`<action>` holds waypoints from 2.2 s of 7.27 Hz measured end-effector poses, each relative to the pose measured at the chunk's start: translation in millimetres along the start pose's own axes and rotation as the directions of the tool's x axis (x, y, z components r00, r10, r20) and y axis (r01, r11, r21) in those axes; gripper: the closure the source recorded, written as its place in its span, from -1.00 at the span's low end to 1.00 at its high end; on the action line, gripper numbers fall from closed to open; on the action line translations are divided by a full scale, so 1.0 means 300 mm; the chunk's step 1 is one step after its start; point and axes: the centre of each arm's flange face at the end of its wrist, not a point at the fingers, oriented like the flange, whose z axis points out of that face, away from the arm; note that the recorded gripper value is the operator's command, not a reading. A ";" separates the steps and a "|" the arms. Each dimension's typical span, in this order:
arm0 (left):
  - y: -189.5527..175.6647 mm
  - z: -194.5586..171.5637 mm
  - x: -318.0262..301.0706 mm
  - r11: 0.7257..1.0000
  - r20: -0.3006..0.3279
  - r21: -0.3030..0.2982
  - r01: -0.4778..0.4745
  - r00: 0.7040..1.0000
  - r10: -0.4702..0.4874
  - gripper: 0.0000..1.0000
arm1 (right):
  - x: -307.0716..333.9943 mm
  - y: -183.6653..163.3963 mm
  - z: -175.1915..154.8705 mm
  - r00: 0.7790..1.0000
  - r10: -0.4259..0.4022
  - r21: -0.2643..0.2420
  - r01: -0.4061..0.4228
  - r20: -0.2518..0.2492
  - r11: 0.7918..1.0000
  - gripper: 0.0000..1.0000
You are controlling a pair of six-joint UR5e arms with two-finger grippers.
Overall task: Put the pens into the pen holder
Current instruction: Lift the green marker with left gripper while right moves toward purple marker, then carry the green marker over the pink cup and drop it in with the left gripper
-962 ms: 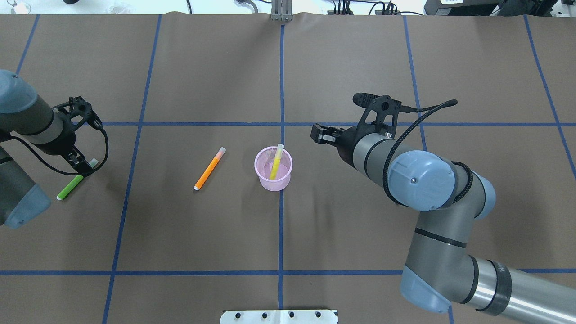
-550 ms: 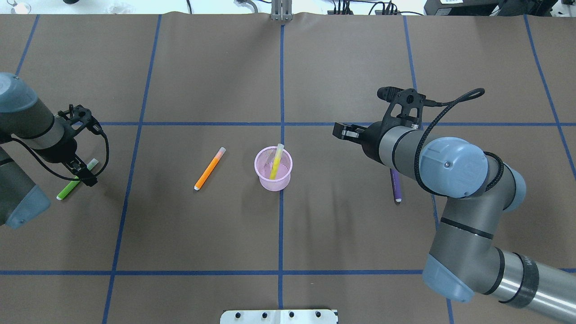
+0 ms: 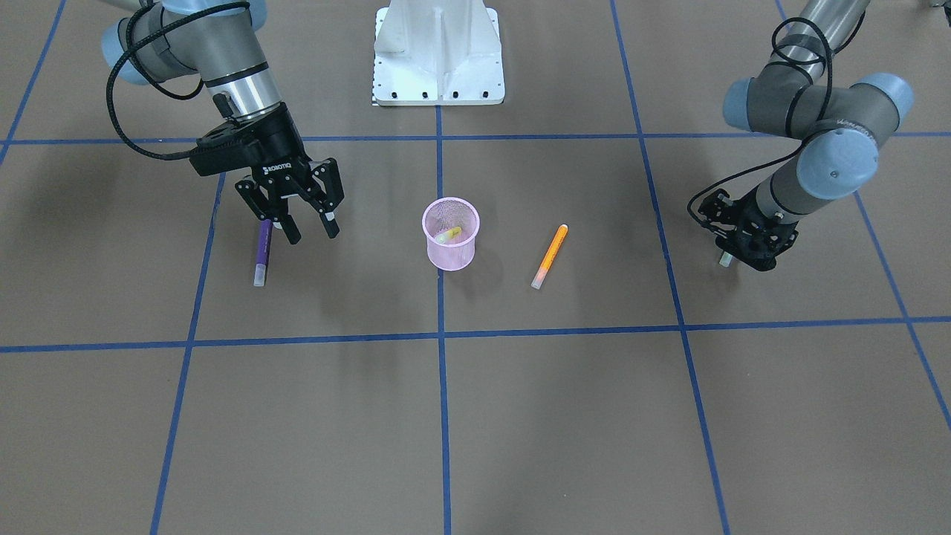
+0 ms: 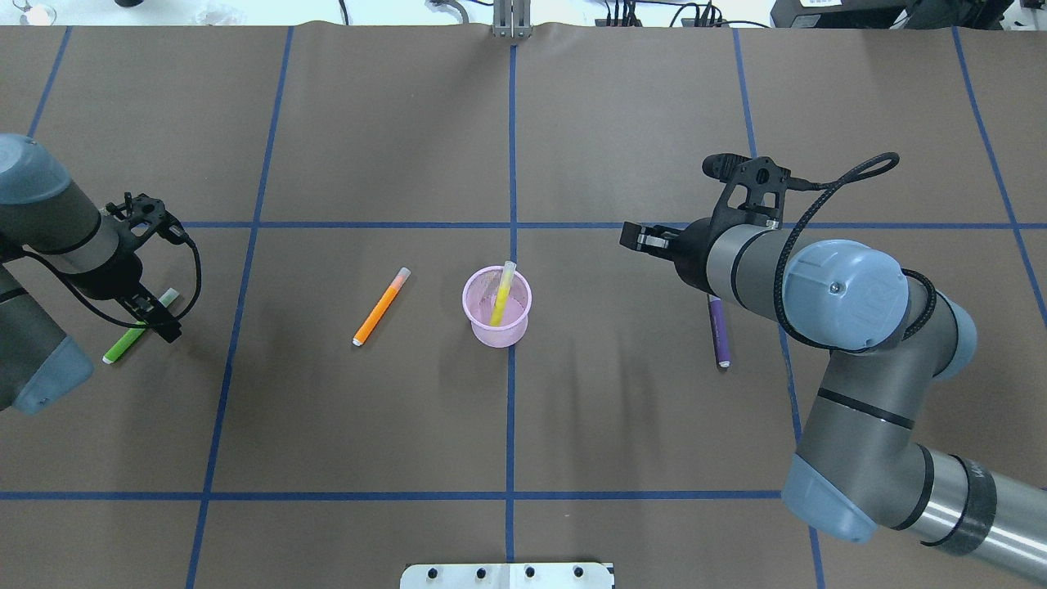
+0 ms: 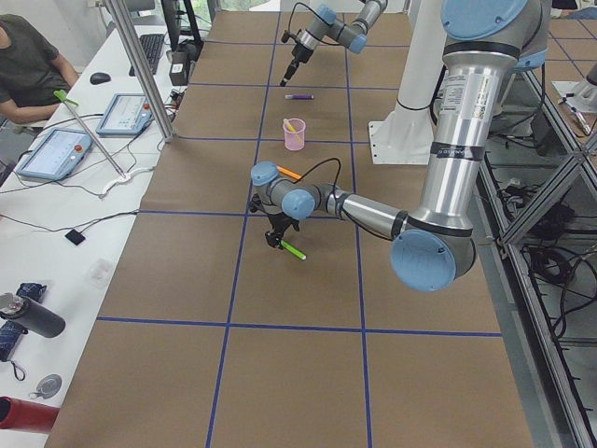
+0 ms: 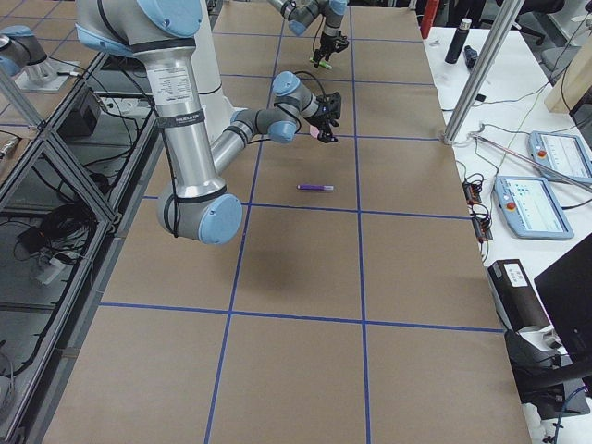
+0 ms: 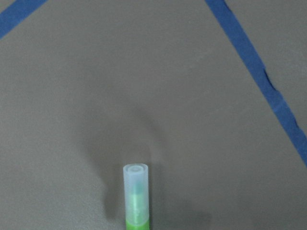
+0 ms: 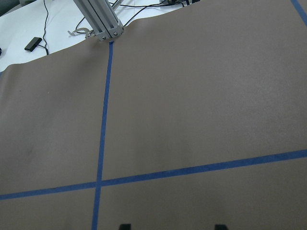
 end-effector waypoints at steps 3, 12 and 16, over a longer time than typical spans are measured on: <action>-0.009 0.001 -0.017 1.000 0.006 0.000 -0.023 1.000 0.023 0.01 | 0.025 -0.004 0.002 1.000 0.000 0.000 0.000 -0.011 1.000 -0.32; -0.012 -0.095 -0.050 0.999 -0.007 0.046 -0.008 1.000 0.009 1.00 | 0.031 -0.005 -0.005 1.000 0.000 0.001 0.000 -0.011 1.000 -0.32; -0.173 -0.429 0.262 0.961 -0.061 0.252 0.112 0.993 -0.099 1.00 | 0.097 -0.010 -0.034 1.000 -0.001 -0.008 0.001 -0.013 1.000 -0.30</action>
